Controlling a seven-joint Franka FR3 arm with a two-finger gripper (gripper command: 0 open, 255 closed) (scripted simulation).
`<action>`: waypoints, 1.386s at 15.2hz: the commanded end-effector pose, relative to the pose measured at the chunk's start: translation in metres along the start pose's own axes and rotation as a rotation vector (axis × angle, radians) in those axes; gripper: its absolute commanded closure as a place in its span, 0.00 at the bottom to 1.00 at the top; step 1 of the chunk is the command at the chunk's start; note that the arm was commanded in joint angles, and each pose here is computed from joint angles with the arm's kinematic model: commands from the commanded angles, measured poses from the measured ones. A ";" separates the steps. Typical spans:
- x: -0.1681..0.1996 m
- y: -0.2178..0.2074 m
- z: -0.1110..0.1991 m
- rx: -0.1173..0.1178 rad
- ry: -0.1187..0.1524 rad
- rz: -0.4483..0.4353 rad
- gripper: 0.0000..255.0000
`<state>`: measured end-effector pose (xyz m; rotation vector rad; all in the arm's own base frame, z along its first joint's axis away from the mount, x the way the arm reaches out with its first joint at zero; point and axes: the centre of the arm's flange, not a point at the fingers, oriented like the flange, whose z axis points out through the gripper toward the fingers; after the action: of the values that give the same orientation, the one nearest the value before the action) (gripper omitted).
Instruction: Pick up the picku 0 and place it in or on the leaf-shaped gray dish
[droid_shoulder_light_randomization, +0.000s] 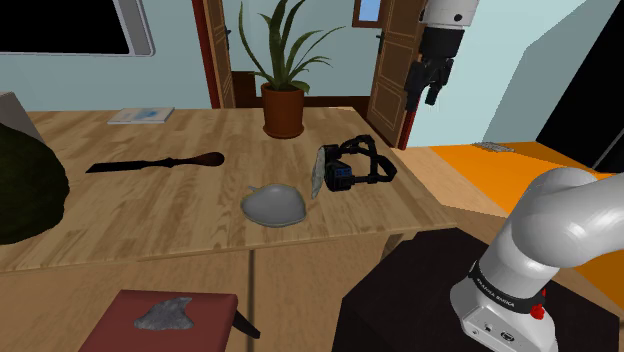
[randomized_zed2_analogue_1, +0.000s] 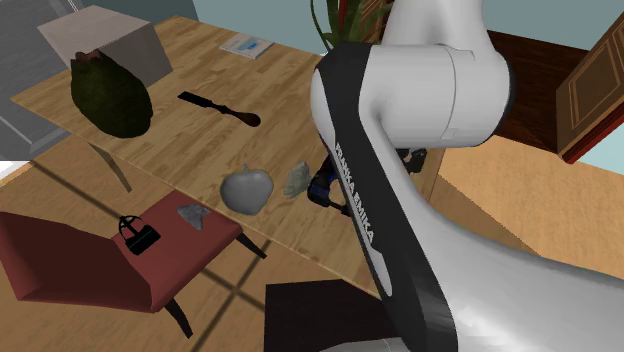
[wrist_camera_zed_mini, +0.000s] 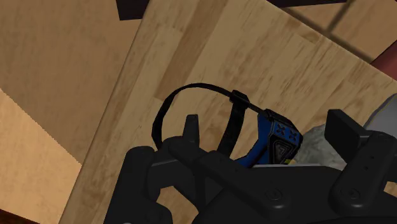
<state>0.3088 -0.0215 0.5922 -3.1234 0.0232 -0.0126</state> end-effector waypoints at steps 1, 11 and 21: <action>0.000 0.000 0.000 0.000 0.000 0.000 0.00; 0.059 -0.083 0.074 0.004 0.091 0.361 0.00; 0.150 -0.140 0.140 0.008 0.181 0.722 0.00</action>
<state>0.4530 0.1117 0.4638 -2.9202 1.0636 -0.2642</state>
